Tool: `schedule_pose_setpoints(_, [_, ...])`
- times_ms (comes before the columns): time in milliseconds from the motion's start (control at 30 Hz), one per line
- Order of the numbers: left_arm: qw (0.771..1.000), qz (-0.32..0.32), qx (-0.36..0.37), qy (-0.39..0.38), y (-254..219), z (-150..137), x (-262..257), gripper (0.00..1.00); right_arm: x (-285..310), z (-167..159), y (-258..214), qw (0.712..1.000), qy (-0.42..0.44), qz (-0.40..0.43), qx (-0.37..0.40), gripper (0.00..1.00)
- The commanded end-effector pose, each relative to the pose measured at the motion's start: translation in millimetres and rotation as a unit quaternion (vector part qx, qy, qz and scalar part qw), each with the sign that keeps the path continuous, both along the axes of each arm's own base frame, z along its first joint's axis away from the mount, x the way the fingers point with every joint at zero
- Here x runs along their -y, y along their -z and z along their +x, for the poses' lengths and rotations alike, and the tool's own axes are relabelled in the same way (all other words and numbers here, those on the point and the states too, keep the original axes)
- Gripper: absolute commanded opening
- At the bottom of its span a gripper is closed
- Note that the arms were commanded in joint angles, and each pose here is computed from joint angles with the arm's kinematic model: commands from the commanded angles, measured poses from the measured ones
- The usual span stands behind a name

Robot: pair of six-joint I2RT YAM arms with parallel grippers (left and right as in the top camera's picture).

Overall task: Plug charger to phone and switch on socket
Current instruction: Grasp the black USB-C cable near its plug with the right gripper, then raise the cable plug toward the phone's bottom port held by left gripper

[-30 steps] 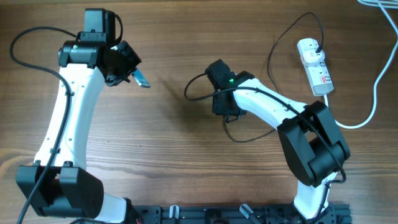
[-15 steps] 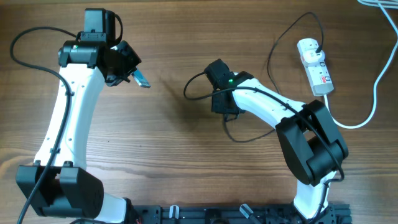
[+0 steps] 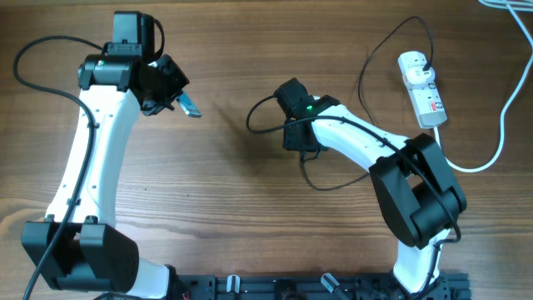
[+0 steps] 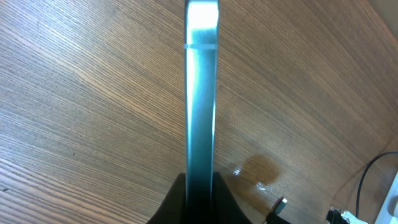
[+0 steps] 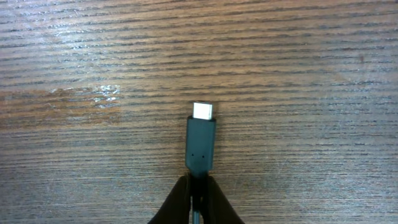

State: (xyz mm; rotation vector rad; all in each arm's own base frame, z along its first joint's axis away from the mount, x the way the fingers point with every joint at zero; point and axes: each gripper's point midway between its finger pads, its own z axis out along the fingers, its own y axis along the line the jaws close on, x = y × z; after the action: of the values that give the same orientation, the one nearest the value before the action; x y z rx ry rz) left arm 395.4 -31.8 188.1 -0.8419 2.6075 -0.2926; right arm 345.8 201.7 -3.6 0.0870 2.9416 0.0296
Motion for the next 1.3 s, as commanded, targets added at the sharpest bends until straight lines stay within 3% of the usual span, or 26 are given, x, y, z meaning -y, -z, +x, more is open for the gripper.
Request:
schedule_pose_setpoints(0, [0.999,-0.023,0.013,0.018,-6,4,7,0.04,-5,-2,11,0.999,-0.038,-0.001,-0.021,0.04])
schedule_pose_setpoints(167, [0.980,-0.100,0.067,0.159,-25,13,53,0.04,-19,17,-57,0.996,-0.066,0.035,0.049,0.04])
schedule_pose_setpoints(333, [0.922,-0.221,0.151,0.281,-67,15,104,0.04,-49,-6,-158,0.964,-0.183,0.154,0.115,0.05])
schedule_pose_setpoints(400, [0.883,-0.277,0.190,0.328,-93,12,124,0.04,-52,-23,-194,0.951,-0.201,0.192,0.134,0.05])
schedule_pose_setpoints(500, [0.839,-0.317,0.227,0.380,-118,6,145,0.04,-53,-47,-234,0.933,-0.221,0.240,0.152,0.05])
schedule_pose_setpoints(533, [0.833,-0.317,0.233,0.388,-120,5,150,0.04,-56,-55,-245,0.926,-0.229,0.259,0.153,0.05])
schedule_pose_setpoints(867, [0.803,-0.316,0.258,0.435,-132,-3,187,0.04,-58,-67,-263,0.917,-0.221,0.294,0.154,0.04])
schedule_pose_setpoints(1100, [0.813,-0.326,0.247,0.416,-132,-1,186,0.04,-63,-60,-270,0.912,-0.213,0.306,0.169,0.04])
schedule_pose_setpoints(1267, [0.832,-0.342,0.222,0.377,-130,3,184,0.04,-63,-56,-273,0.913,-0.201,0.309,0.176,0.04])
